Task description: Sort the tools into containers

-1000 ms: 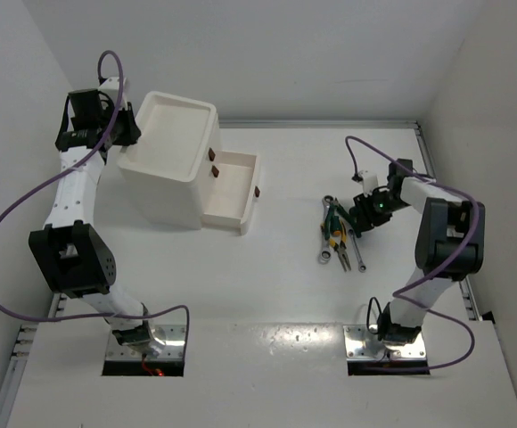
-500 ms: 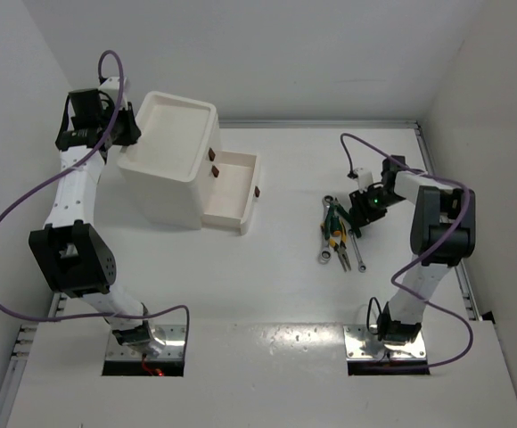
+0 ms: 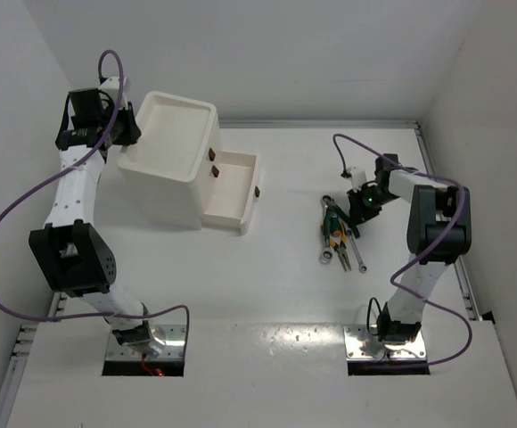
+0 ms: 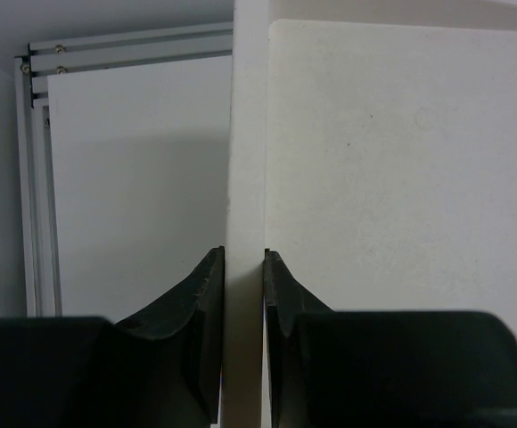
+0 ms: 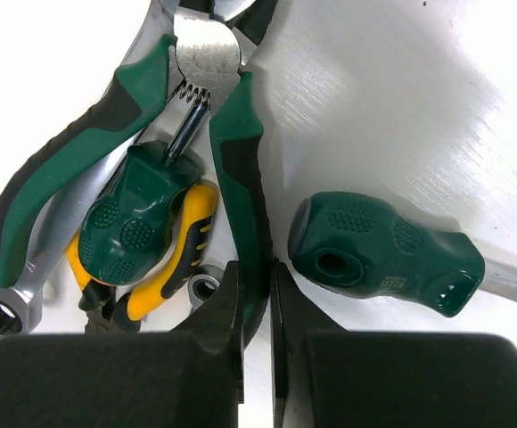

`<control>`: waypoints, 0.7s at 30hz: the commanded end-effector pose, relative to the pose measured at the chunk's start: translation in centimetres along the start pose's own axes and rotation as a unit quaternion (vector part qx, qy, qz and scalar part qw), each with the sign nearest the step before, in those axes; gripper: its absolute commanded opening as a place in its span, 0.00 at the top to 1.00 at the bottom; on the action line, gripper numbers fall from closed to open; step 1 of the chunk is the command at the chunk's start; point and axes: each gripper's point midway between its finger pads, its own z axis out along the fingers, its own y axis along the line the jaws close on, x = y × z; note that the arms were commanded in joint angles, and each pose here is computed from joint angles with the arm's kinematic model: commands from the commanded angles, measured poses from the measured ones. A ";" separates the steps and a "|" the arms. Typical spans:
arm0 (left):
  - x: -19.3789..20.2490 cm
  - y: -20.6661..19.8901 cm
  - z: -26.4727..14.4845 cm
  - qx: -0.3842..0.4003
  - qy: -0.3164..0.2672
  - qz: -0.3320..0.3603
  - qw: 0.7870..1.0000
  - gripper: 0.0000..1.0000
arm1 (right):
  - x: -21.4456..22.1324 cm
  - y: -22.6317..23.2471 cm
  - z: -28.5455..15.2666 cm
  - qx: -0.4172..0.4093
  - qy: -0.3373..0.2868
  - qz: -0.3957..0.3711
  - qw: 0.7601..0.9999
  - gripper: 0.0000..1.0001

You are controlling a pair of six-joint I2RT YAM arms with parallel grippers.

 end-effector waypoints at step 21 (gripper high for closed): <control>5.8 -2.9 1.1 0.035 0.097 -0.059 0.993 1.00 | -21.2 10.2 -8.1 0.173 -0.182 0.131 0.959 1.00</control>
